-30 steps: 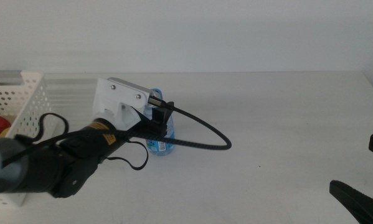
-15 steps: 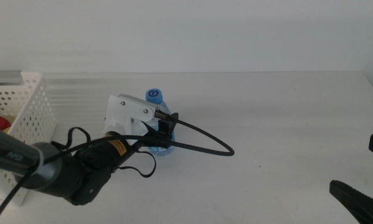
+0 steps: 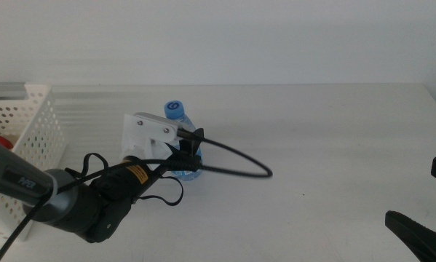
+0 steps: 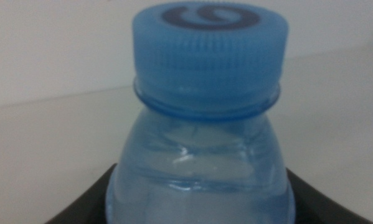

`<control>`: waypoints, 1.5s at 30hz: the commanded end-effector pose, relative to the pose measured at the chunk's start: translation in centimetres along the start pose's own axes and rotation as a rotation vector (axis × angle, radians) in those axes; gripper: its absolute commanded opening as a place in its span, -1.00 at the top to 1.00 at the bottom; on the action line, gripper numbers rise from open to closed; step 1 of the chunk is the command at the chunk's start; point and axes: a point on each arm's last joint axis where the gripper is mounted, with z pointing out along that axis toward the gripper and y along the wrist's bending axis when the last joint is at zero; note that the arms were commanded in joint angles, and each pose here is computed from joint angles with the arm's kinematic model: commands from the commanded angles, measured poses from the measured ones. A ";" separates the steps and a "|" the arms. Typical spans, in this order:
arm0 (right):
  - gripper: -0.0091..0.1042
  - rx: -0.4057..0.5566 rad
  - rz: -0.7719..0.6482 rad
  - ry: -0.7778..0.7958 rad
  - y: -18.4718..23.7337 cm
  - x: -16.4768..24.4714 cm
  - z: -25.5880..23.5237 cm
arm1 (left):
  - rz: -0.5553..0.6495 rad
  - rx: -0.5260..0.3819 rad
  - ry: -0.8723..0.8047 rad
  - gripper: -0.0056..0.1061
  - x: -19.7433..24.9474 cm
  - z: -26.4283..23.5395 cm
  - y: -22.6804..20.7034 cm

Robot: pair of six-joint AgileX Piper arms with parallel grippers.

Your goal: Use arms to grab the bottles and put them into the dustbin to the left of the table.

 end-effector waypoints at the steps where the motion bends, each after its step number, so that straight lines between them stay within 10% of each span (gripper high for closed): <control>1: -0.34 0.022 -0.017 -0.093 -0.3 -1.5 0.0 | -0.088 0.044 -0.137 0.94 -2.8 0.0 -0.5; 17: -0.34 0.022 -0.017 -0.093 -0.3 -1.5 0.0 | 0.066 0.029 0.014 0.99 -13.0 -5.6 -2.5; 45: -0.34 0.022 -0.017 -0.093 -0.3 -1.5 0.0 | 0.297 -0.360 0.638 0.99 -25.6 -11.0 -0.2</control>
